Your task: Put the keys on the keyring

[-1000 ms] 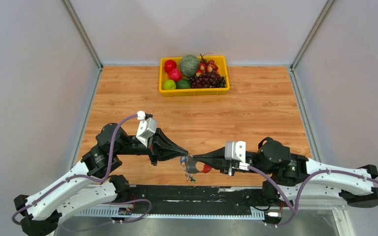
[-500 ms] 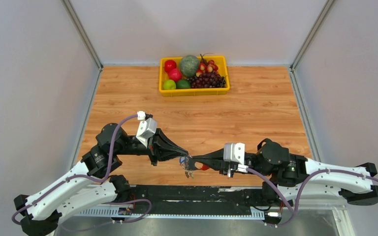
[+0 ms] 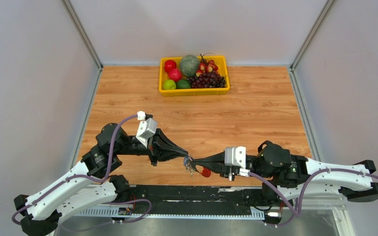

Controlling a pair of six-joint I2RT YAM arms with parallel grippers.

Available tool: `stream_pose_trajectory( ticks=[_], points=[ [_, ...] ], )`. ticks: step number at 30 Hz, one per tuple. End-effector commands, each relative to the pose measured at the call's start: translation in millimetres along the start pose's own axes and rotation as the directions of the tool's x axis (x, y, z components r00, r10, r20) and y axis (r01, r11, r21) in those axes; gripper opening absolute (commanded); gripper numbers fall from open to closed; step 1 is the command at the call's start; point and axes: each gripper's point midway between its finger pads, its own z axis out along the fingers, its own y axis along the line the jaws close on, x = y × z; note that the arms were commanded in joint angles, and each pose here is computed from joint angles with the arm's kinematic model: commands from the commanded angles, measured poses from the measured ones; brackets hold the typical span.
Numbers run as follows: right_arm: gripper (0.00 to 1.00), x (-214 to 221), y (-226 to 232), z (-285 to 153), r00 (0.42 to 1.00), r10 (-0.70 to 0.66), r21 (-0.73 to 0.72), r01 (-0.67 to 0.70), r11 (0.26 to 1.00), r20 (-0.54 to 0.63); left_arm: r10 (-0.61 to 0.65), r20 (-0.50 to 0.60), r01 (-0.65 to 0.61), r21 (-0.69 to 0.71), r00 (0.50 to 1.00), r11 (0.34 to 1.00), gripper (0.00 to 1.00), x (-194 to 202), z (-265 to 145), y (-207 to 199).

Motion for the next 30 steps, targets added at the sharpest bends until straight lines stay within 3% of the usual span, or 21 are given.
stream_pose_trajectory(
  ticks=[1, 30],
  points=[
    [0.00, -35, -8, -1, 0.996, -0.018, 0.029, 0.016, 0.999, 0.086, 0.033, 0.035, -0.034, 0.020, 0.999, 0.999, 0.00, -14, 1, -5],
    [0.00, -38, -3, 1, 0.997, -0.024, 0.031, 0.021, 0.999, 0.070, 0.025, 0.029, -0.026, 0.033, 0.999, 0.999, 0.00, -12, 1, -7]
  ],
)
